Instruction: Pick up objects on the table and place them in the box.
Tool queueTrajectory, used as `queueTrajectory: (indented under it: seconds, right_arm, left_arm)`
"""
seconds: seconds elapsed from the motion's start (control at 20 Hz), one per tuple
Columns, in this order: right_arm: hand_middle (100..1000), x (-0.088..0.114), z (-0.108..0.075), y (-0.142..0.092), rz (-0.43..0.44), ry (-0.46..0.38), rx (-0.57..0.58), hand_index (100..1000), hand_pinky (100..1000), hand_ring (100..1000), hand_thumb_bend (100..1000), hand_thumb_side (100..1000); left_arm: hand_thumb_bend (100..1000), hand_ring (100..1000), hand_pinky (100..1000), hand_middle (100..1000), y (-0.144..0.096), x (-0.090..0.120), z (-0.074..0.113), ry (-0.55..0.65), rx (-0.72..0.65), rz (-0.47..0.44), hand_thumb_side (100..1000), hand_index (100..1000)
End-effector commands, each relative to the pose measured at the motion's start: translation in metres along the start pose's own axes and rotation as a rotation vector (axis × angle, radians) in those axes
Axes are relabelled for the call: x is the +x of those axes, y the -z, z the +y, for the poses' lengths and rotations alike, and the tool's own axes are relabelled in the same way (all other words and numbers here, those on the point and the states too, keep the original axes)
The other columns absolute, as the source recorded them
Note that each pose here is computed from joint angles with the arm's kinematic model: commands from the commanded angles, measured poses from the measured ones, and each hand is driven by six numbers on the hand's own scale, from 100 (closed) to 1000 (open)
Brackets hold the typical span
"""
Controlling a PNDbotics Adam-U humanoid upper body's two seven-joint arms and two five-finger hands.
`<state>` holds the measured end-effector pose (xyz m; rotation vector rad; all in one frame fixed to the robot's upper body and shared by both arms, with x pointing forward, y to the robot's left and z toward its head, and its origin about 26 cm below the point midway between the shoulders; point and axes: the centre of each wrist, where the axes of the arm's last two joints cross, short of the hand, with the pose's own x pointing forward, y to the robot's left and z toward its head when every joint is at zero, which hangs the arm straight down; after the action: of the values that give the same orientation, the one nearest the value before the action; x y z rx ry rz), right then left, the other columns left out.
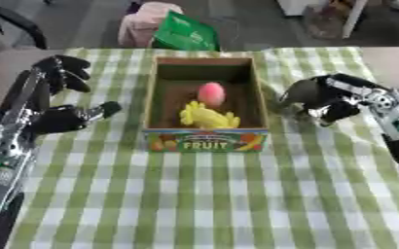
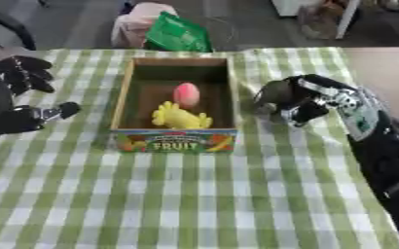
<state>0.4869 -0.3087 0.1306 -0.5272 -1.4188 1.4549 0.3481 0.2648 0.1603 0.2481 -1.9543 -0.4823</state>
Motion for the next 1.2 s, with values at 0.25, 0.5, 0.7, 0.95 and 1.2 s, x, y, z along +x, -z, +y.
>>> queueTrajectory:
  seconds: [0.25,0.5,0.7,0.95,1.2]
  right_arm:
    - [392,0.024,-0.038,0.005,-0.101,-0.087,-0.14,544,764,801,100,229]
    - [389,0.056,-0.071,0.012,-0.216,-0.136,-0.209,543,761,796,100,218]
    - [386,0.082,-0.089,0.02,-0.289,-0.15,-0.248,543,758,792,100,210]
    - [386,0.111,-0.095,0.033,-0.366,-0.162,-0.26,542,758,790,100,206]
    - [388,0.132,-0.081,0.05,-0.403,-0.176,-0.213,543,757,791,100,222]
  left_arm:
    - [817,510,639,518,0.0,0.003,0.006,0.011,0.01,-0.013,137,681]
    - [817,510,639,517,-0.001,0.002,0.005,0.005,0.006,-0.009,137,681]
    - [816,510,638,517,-0.003,0.002,0.003,-0.002,0.006,-0.011,136,681]
    - [816,510,638,517,-0.001,0.005,0.001,-0.013,0.003,-0.021,134,681]
    - [816,510,641,517,0.001,0.009,-0.002,-0.028,0.001,-0.038,132,680]
